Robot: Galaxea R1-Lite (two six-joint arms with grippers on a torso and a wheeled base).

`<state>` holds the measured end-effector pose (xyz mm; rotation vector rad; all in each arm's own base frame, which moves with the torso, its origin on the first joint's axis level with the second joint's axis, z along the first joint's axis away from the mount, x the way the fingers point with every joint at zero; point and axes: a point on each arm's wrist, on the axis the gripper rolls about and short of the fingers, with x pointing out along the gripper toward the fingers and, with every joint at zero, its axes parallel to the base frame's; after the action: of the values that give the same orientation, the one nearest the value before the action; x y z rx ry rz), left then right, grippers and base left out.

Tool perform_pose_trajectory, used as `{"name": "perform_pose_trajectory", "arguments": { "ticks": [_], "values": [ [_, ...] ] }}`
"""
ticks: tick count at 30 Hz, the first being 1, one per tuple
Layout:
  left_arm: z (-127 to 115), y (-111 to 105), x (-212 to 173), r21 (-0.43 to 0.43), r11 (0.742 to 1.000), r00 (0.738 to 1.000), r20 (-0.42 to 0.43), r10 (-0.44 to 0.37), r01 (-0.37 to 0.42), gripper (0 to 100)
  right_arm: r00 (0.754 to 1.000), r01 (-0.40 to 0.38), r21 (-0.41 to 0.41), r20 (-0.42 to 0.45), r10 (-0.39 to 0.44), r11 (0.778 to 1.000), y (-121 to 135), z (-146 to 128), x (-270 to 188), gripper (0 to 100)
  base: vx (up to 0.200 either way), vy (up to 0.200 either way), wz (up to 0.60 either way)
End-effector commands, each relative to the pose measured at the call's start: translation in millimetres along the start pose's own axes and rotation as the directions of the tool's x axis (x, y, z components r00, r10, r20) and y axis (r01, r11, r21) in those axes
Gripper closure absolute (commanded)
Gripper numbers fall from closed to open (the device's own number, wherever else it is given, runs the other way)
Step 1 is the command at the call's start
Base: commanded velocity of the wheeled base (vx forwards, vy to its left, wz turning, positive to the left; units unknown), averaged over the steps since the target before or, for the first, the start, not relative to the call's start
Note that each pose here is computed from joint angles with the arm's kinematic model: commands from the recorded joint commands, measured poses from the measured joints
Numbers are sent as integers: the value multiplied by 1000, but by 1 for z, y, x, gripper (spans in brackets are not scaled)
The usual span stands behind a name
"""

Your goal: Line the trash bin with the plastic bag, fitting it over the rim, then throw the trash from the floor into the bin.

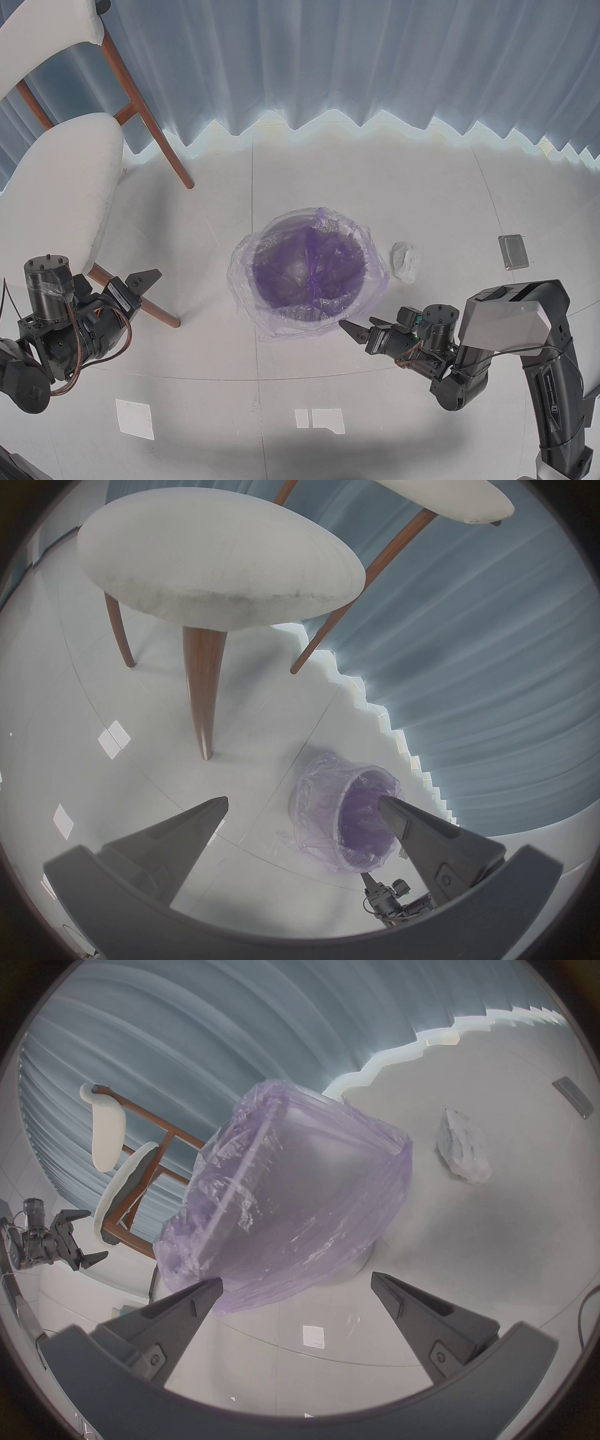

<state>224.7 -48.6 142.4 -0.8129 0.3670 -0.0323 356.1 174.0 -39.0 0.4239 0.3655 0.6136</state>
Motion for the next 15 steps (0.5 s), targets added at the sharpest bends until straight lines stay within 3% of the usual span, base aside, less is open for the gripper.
{"name": "perform_pose_trajectory", "arguments": {
  "ticks": [1, 15],
  "values": [
    [0, 1, 0, 0, 1000, 1000, 0, 4, -4, 0, 1000, 0, 1, 4, 0, 1000, -1, 5, 8, 0, 0, 0, 0],
    [6, 2, -6, -8, 1000, 999, 33, 4, -4, 0, 995, 77, 20, -60, -76, 997, -18, -9, 34, 0, 0, 0, 0]
  ]
}}
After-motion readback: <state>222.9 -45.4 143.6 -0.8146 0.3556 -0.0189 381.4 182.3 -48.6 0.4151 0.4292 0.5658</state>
